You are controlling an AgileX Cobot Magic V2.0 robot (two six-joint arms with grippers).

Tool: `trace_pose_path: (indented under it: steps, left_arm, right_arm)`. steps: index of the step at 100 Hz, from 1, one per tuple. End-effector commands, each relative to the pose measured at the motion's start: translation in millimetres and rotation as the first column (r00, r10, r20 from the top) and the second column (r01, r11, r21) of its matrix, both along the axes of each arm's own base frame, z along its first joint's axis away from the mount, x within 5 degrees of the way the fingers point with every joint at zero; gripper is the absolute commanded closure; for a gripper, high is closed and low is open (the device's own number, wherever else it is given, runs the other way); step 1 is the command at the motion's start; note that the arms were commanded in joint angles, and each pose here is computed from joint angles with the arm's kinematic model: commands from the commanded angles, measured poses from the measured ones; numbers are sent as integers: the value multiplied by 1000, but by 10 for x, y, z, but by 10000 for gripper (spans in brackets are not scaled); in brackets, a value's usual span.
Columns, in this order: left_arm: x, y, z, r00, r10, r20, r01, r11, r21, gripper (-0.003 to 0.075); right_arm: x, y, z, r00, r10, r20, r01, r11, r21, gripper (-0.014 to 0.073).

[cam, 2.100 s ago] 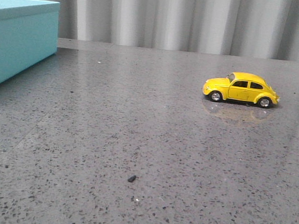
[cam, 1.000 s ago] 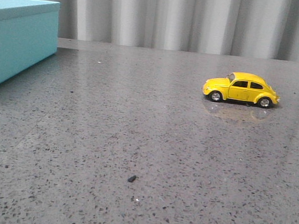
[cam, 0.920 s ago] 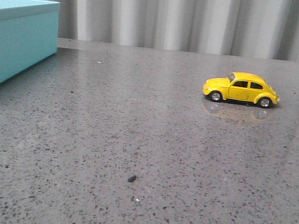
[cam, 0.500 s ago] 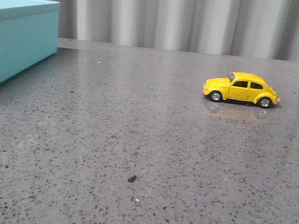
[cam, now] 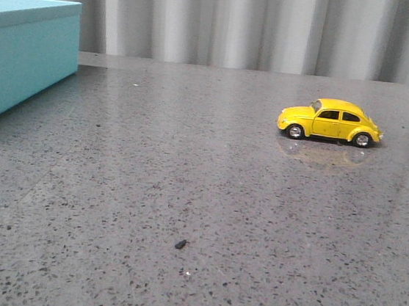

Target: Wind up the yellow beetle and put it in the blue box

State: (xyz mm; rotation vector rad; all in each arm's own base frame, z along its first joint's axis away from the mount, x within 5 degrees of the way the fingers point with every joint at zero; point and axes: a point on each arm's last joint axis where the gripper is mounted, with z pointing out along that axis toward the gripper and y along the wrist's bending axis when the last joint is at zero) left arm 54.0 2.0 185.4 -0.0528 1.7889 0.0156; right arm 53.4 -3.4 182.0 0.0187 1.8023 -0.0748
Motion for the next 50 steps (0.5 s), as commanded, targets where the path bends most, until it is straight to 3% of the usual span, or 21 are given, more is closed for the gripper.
trace_pose_path:
  steps: [1,50]
  left_arm:
    - [1,2,14,995,3,98,-3,1000,-2,741]
    - [2,3,23,994,3,107,-4,1000,6,741]
  right_arm:
    - [-2,-7,-44,1000,-4,19,5,1000,-27,638]
    - [5,-7,-9,998,-4,58,6,1000,-27,638]
